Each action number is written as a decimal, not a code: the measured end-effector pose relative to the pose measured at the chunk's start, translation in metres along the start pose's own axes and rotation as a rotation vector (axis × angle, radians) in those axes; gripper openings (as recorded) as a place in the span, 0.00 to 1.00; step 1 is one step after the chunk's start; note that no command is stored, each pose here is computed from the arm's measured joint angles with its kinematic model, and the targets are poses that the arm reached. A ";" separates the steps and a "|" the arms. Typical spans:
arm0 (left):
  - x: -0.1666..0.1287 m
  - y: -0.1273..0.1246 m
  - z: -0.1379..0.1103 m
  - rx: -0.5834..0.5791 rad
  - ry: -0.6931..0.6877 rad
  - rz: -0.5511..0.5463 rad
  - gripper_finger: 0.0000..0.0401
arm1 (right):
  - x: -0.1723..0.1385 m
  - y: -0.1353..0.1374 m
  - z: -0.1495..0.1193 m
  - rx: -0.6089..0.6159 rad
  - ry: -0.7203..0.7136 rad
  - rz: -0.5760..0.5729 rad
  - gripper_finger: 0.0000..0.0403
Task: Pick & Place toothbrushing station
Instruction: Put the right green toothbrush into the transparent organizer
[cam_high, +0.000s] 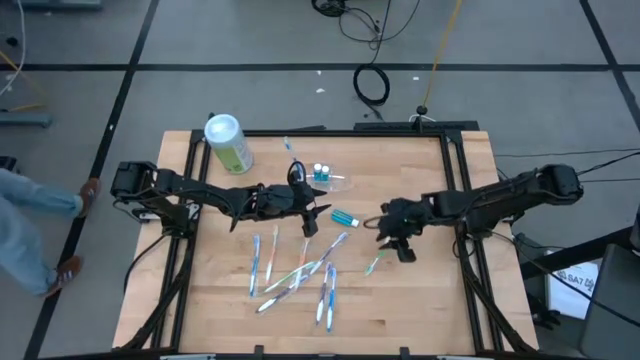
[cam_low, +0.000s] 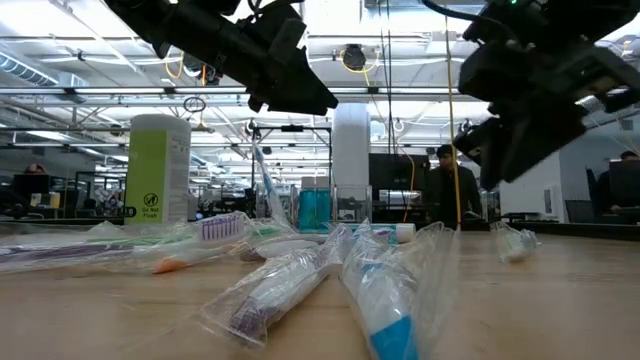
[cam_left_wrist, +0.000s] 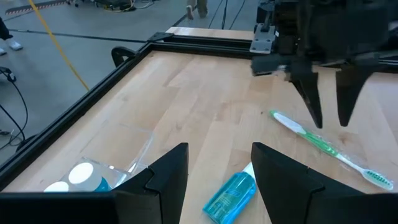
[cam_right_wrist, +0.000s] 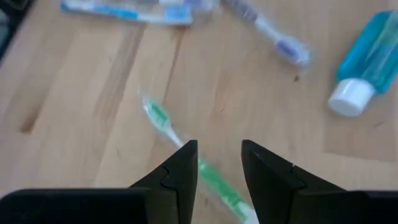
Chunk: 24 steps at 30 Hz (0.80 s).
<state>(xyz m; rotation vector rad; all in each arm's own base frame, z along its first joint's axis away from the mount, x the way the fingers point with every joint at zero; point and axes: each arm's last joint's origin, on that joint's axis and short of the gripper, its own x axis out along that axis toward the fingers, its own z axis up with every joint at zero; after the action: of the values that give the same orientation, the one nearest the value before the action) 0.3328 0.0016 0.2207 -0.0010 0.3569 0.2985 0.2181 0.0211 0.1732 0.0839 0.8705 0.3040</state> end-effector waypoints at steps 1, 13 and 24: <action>0.000 0.000 0.000 0.000 0.000 0.000 0.46 | 0.001 0.003 -0.002 -0.012 0.019 0.006 0.29; 0.000 0.000 0.000 -0.001 -0.003 0.000 0.46 | 0.020 0.020 -0.009 -0.096 0.105 -0.032 0.29; 0.000 0.000 0.000 -0.001 -0.004 0.000 0.46 | 0.040 0.016 -0.017 -0.139 0.190 -0.028 0.29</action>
<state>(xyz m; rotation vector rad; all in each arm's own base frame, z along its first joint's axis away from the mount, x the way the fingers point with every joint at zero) 0.3331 0.0016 0.2210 -0.0009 0.3525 0.2987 0.2252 0.0472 0.1356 -0.0878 1.0348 0.3492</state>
